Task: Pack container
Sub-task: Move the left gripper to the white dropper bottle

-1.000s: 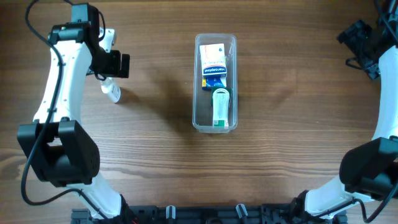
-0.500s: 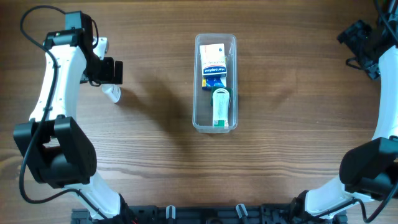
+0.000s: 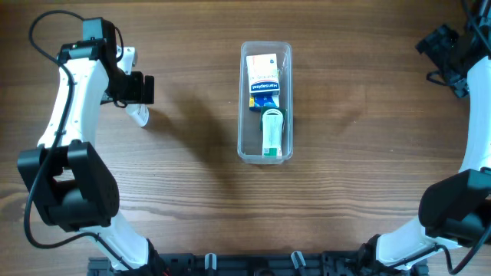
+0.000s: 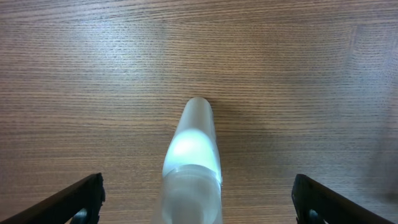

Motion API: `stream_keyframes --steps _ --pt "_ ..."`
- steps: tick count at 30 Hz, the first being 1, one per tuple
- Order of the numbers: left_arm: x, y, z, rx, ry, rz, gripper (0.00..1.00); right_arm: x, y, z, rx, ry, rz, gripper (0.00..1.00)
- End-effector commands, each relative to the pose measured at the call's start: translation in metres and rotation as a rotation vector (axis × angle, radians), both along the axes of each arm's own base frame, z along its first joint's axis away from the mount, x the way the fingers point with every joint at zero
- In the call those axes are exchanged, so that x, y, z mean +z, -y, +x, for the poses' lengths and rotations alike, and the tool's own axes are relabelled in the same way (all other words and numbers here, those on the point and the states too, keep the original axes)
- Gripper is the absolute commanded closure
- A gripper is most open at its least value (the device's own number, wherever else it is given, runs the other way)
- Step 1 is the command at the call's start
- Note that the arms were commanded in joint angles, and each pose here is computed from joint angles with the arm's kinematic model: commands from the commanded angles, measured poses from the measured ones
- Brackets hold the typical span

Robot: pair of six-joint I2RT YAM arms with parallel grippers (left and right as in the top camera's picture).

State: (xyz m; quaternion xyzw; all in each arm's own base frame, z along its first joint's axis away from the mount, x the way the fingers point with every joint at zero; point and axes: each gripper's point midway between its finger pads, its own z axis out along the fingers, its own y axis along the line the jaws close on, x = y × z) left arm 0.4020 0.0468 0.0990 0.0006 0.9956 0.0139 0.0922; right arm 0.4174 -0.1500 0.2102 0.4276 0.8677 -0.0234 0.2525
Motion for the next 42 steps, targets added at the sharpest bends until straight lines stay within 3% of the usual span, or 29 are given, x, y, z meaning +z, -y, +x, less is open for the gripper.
stream_keyframes --steps 1,15,21,26,27,42 --pt "-0.02 0.003 -0.005 -0.02 -0.059 -0.025 0.04 -0.004 -0.001 0.001 -0.01 -0.003 0.014 0.0" --pt "-0.029 0.003 -0.003 -0.019 -0.073 -0.027 0.2 -0.004 -0.001 0.001 -0.01 -0.003 0.014 0.0" --pt "-0.029 0.003 -0.003 -0.013 -0.073 -0.028 0.38 -0.004 -0.001 0.001 -0.01 -0.003 0.014 0.0" --pt "-0.029 0.003 -0.003 -0.012 -0.073 -0.028 0.41 -0.004 -0.001 0.001 -0.01 -0.003 0.014 0.0" --pt "-0.029 0.003 -0.003 -0.012 -0.074 -0.028 0.46 -0.004 -0.001 0.001 -0.01 -0.003 0.014 0.0" --pt "-0.03 0.004 -0.014 0.011 -0.118 -0.036 0.46 -0.004 -0.001 0.001 -0.01 -0.003 0.014 0.0"
